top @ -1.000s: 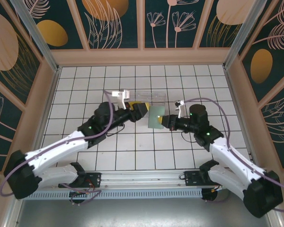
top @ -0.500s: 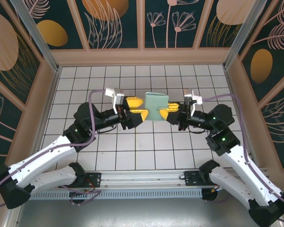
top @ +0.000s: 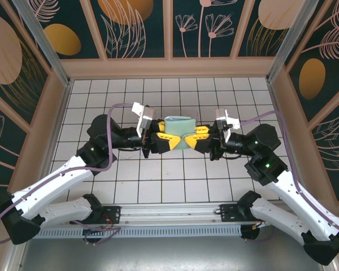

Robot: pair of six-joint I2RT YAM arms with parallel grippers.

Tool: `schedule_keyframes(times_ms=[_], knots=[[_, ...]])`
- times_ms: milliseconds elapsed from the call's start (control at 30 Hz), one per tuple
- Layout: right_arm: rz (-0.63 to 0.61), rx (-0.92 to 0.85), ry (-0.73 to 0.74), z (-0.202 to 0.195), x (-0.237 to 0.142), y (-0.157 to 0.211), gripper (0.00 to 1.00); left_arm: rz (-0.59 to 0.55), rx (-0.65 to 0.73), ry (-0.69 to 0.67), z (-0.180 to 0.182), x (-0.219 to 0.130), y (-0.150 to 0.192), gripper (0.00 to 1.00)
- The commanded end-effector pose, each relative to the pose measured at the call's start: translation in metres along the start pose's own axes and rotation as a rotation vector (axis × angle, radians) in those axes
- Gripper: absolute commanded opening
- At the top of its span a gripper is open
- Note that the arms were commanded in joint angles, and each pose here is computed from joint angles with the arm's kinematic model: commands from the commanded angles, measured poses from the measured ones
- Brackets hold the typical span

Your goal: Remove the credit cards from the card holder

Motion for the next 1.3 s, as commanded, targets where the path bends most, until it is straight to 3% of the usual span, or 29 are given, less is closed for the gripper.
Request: schedule_keyframes(times_ms=[0,233,400,633,700,867,1000,1267], knots=[[-0.057,-0.064,0.030,0.007,-0.002,-0.019,0.00,-0.005,0.053,0.068,-0.015,-0.003,-0.007,0.28],[-0.059,-0.082,0.070,0.006,-0.003,-0.022,0.00,0.000,0.065,0.074,-0.019,-0.007,-0.006,0.29],[-0.058,-0.097,0.096,0.004,-0.004,-0.021,0.02,-0.003,0.072,0.089,-0.023,-0.010,-0.007,0.17],[-0.047,-0.117,0.121,0.002,-0.004,-0.020,0.02,-0.013,0.065,0.053,-0.022,-0.011,-0.009,0.07],[-0.034,-0.156,0.165,0.001,-0.007,-0.023,0.18,-0.018,0.053,0.025,-0.020,-0.012,-0.010,0.00],[0.003,-0.372,0.337,-0.005,-0.022,-0.024,0.53,-0.047,-0.026,-0.123,-0.009,-0.016,-0.015,0.00],[0.080,-0.616,0.418,-0.012,-0.026,-0.022,0.55,-0.060,-0.128,-0.302,0.008,-0.020,-0.014,0.00],[0.260,-0.970,0.263,-0.016,-0.008,-0.011,0.54,-0.023,-0.303,-0.501,0.033,-0.023,-0.002,0.00]])
Point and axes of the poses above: each hand's point on the last joint's axis, 136 mm out from that joint toward the fingers, its own x axis out along the fingers, its own z axis along the line the jaws close on, y = z × x, the point moved 7 cm from there along -x, back along the fingers, and after that the axes turned 1 degree about -x, right-handed, at the moved point
